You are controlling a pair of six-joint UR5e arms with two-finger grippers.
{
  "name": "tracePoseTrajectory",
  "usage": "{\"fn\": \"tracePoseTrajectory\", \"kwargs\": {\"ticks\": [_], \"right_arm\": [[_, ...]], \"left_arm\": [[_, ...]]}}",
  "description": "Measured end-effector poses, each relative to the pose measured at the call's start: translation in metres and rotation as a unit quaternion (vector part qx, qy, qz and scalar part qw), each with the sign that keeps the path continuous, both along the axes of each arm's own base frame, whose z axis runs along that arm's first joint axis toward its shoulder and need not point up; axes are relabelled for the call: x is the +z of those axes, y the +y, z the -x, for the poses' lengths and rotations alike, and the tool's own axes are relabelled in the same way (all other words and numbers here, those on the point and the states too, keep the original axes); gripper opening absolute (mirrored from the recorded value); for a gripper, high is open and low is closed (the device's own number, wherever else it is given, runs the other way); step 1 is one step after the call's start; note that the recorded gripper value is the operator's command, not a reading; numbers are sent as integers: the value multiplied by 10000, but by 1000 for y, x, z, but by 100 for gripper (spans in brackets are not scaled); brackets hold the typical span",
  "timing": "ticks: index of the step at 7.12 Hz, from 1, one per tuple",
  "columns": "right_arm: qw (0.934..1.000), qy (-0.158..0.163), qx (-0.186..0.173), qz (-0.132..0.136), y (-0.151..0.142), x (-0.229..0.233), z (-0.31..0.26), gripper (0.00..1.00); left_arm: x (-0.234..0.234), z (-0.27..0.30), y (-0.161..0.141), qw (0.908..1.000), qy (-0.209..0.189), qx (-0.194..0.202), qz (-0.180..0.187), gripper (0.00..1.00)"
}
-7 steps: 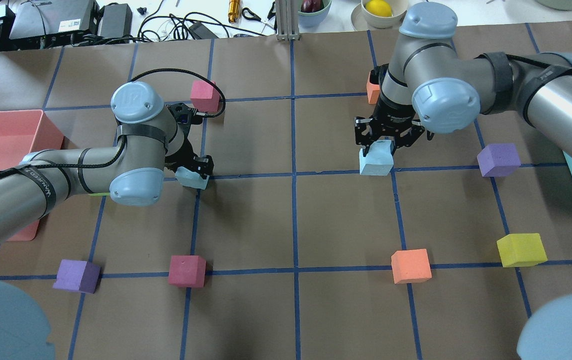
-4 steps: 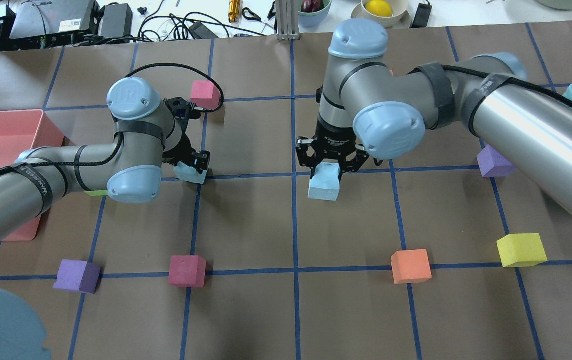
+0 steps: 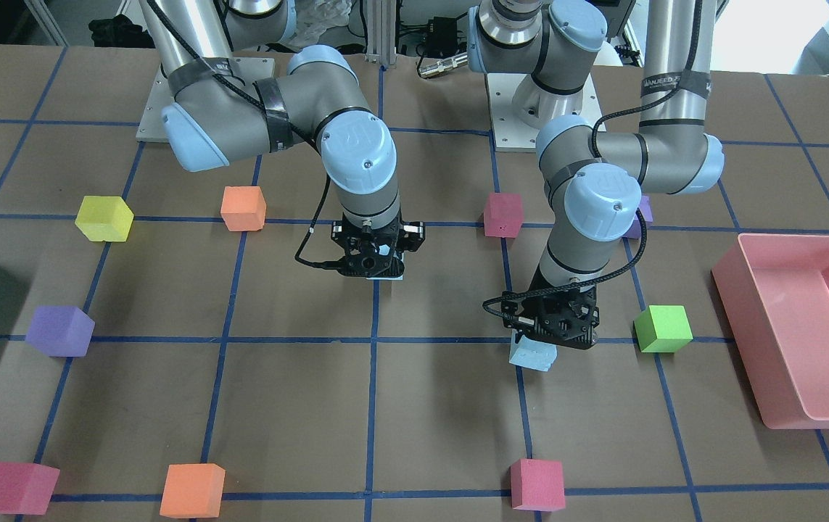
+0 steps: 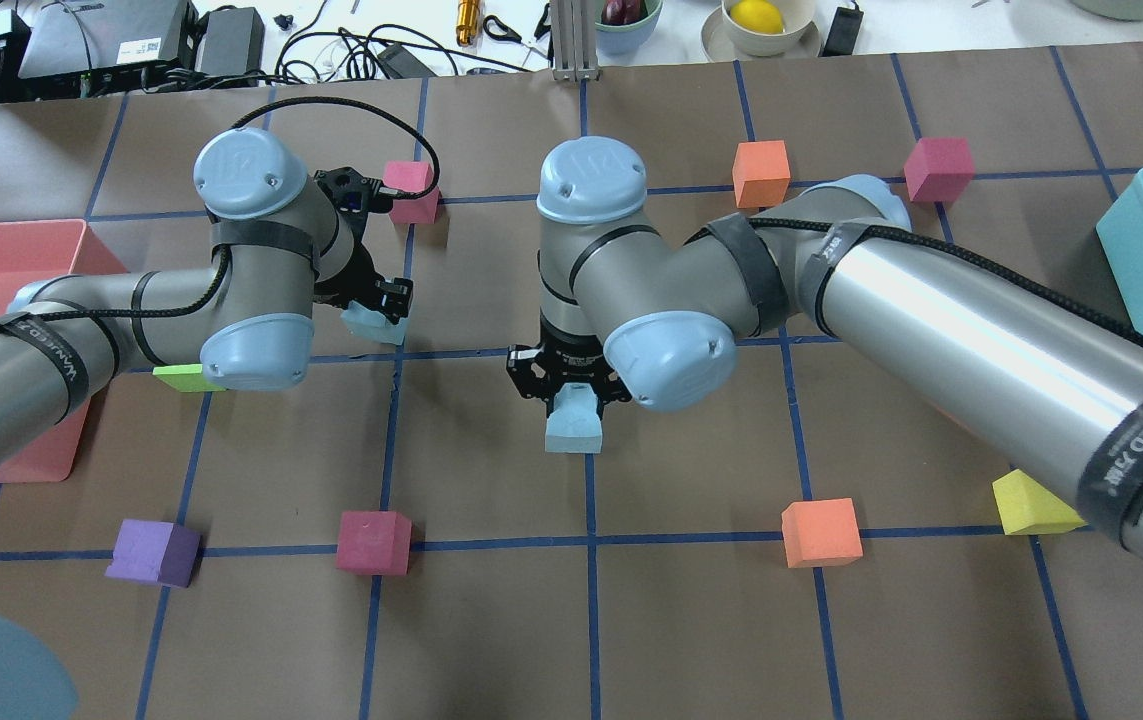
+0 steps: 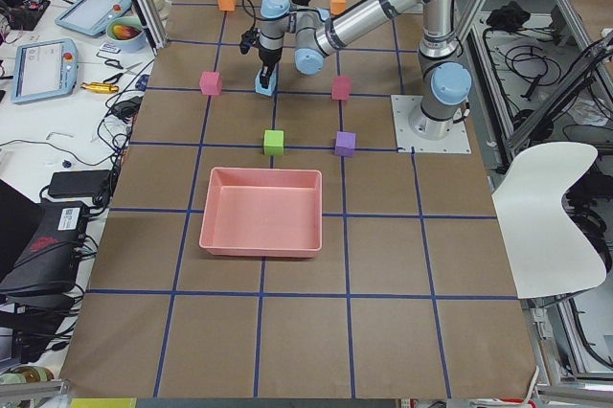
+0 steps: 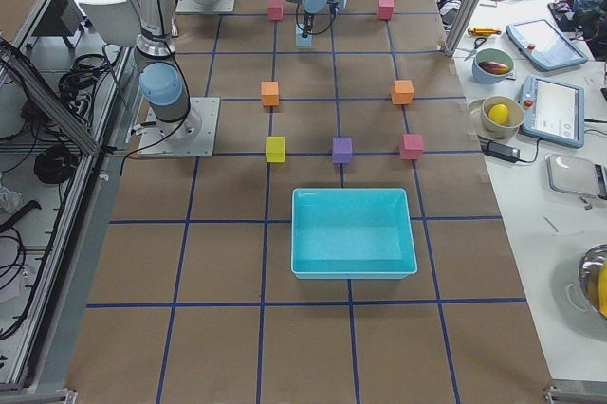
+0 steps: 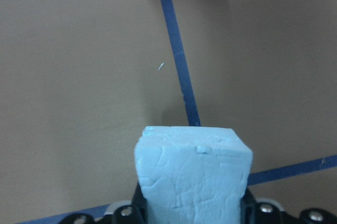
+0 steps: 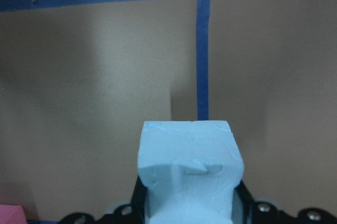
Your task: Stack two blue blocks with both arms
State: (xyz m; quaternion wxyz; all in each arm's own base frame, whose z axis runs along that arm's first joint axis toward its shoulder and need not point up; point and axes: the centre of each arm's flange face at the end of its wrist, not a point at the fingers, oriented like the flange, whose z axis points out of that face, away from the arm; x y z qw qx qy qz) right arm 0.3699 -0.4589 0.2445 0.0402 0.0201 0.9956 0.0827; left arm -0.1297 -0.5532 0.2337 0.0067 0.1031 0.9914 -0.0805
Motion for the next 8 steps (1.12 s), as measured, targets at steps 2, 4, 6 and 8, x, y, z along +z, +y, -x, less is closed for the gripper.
{"fn": "tracePoseTrajectory", "kwargs": {"ticks": [2,4,6,8], "right_arm": [[10000,34,5,83,8,-16,2,0],[10000,71,-25,43,16,-25,5,8],[10000,90,-34,6,20,-29,7,94],[9999,46,-38,123,16,-27,8,100]], "left_arm": [[4,2,0,9999,73,72,34,0],[8,3,2,9999,72,91,15,0],[18,4,6,9999,52,96,-35,0],[27,2,11,9999,47,104,-81,0]]}}
